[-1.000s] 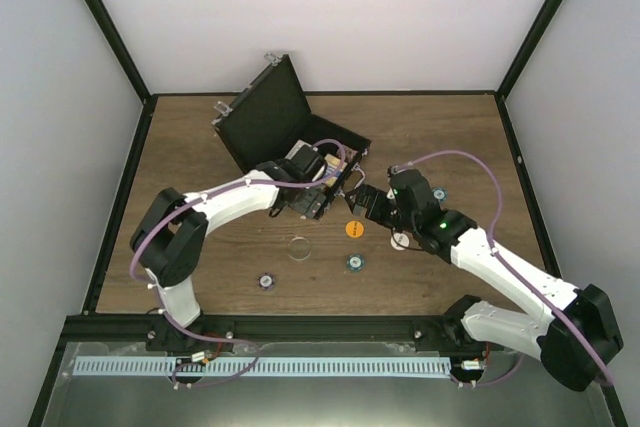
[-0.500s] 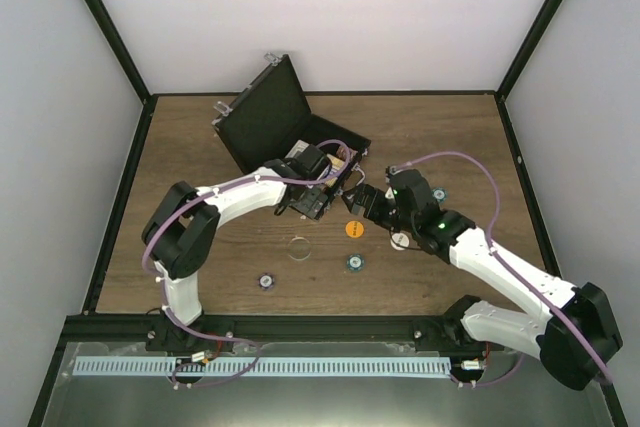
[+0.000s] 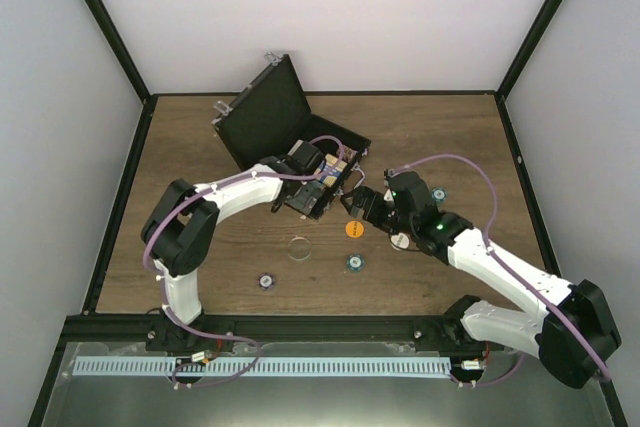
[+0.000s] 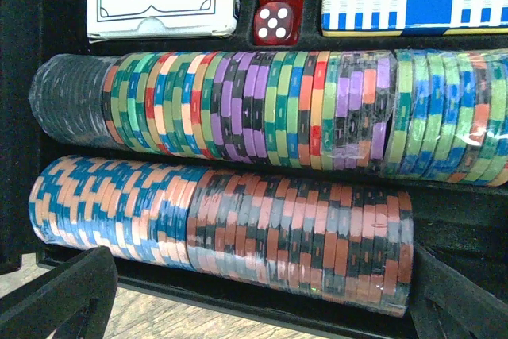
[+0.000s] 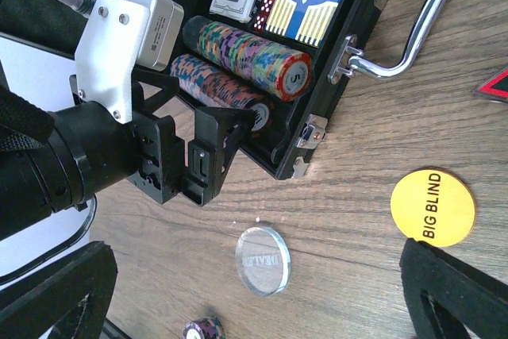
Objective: Pack up texas hold em set
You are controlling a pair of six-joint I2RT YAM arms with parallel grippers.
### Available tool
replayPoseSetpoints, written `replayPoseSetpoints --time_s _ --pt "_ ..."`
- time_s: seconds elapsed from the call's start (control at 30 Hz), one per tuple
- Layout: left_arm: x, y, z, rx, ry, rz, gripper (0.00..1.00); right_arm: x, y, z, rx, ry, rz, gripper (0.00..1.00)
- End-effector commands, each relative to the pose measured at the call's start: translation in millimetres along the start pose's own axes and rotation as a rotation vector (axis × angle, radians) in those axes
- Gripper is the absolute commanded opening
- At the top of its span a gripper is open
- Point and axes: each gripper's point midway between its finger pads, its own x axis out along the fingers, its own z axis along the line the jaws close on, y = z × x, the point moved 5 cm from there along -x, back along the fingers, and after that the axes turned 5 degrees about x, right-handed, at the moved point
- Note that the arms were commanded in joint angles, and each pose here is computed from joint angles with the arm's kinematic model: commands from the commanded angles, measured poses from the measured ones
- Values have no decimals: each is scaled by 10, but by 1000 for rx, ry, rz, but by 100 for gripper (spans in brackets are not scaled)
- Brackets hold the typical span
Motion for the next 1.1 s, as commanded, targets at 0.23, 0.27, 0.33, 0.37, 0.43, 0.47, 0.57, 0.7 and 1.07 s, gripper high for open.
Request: replayPoseSetpoints --time_s 0.23,0.27,0.33,0.37,0.43,0.47,0.57,0.7,1.07 --pt "-47 -70 252 -57 -61 -24 100 52 25 -35 5 -5 14 100" --pt "-58 -75 256 -61 -60 -30 100 48 26 -37 -1 -4 14 100" --pt "-130 -106 277 -72 -57 -61 100 34 28 -46 -15 4 11 100" --pt "-164 -119 276 -73 -48 -76 100 21 23 -51 -23 8 7 100" --pt "-267 -158 279 -79 -21 -122 100 -13 11 -55 -40 16 -6 100" --pt "-321 -181 279 -84 -6 -151 100 -30 4 -65 -47 24 -14 100" --pt "-525 -238 270 -90 52 -238 100 -84 -13 -126 -55 74 -35 100" --pt "-832 -286 325 -125 94 -366 100 -132 4 -230 -54 150 -32 100" --pt "-1214 -128 1113 -374 -70 -513 100 16 517 -507 -116 389 178 100"
